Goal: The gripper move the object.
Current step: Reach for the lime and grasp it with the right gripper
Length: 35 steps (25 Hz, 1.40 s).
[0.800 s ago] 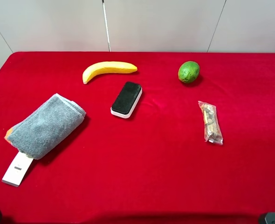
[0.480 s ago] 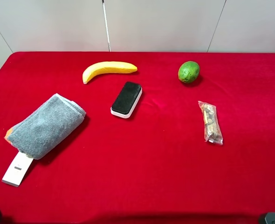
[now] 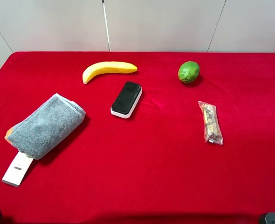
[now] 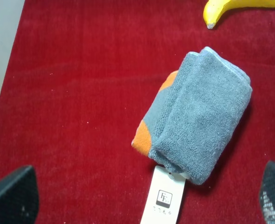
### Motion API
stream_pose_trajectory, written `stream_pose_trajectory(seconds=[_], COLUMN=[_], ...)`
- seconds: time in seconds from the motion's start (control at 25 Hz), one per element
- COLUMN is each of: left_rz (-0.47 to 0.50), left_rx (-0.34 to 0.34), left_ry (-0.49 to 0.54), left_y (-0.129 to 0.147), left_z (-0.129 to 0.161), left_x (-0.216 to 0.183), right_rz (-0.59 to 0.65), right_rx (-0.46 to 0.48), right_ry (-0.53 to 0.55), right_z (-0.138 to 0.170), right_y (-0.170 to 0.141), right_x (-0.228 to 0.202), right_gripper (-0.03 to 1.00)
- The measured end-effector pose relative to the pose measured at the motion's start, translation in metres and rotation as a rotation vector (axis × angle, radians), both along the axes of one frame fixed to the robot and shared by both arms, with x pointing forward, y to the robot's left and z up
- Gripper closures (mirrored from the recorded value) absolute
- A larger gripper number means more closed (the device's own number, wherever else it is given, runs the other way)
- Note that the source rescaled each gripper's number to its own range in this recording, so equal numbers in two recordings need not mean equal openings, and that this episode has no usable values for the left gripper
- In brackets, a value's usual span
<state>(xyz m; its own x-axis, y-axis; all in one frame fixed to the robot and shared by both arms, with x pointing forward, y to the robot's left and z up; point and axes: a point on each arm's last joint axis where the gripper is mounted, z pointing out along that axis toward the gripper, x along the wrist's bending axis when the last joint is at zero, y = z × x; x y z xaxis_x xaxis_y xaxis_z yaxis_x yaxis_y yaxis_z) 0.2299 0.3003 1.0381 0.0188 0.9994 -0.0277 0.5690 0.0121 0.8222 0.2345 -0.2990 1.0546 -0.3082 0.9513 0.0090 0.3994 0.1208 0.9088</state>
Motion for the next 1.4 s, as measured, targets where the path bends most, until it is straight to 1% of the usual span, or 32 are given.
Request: stream_pose_trajectory(seconds=[1.4], left_rz=[0.000], left_rx=[0.000], left_ry=[0.000], left_y=[0.0000], left_z=[0.0000], left_x=[0.0000], right_rz=[0.000], right_rx=[0.000], right_ry=[0.001], right_z=[-0.0001], right_y=[0.0000], right_x=[0.0000], right_gripper=[-0.03])
